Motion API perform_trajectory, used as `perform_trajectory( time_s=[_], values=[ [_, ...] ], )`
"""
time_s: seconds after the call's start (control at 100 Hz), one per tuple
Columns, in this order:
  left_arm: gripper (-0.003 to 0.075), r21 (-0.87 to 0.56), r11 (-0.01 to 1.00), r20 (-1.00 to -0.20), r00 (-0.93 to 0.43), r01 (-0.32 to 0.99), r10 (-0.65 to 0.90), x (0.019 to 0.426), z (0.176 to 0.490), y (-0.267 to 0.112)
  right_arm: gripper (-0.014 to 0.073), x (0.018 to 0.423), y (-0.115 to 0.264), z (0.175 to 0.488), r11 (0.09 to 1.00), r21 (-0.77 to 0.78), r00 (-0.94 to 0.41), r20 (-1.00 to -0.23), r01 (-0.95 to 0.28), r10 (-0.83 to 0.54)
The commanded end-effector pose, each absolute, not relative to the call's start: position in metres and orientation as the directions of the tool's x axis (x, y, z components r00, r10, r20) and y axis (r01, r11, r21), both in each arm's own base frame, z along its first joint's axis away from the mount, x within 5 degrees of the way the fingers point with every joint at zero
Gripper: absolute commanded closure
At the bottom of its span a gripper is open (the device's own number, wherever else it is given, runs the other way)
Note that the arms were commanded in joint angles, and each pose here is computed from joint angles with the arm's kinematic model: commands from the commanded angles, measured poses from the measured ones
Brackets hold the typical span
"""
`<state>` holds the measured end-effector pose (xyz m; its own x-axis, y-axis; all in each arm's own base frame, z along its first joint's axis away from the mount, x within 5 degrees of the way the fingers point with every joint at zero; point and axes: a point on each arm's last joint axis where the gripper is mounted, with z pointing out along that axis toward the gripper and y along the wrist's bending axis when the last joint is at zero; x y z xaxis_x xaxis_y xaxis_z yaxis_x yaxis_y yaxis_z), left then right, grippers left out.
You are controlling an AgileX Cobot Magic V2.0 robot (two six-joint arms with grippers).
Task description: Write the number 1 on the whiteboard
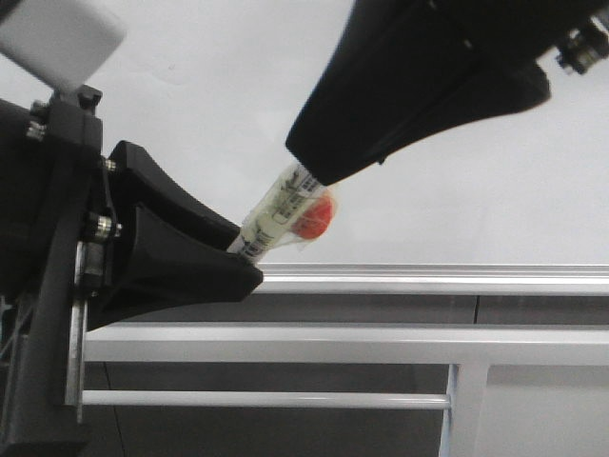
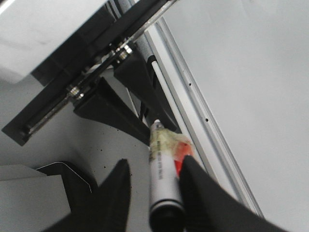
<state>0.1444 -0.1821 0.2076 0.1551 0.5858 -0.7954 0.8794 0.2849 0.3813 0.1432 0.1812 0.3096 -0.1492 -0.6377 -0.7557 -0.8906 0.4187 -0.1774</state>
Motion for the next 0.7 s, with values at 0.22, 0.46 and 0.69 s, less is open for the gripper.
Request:
perform_trajectory(
  time_s=[0.22, 0.46, 0.69],
  values=[
    [0.0643, 0.376, 0.302, -0.863, 0.213, 0.876, 0.458, 0.143, 0.229, -0.191, 0.0664, 0.144, 0.182, 0.326, 0.426, -0.196, -0.111, -0.795, -0.883, -0.596],
    [0.0287, 0.368, 0.315, -0.868, 0.201, 0.875, 0.454, 0.143, 0.229, -0.191, 0.0664, 0.144, 0.182, 0.325, 0.42, -0.208, -0.104, -0.786, -0.884, -0.609],
    [0.027, 0.383, 0.334, -0.868, 0.212, 0.861, 0.449, 0.141, 0.239, -0.185, 0.0664, 0.144, 0.181, 0.325, 0.419, -0.212, -0.103, -0.783, -0.883, -0.613]
  ],
)
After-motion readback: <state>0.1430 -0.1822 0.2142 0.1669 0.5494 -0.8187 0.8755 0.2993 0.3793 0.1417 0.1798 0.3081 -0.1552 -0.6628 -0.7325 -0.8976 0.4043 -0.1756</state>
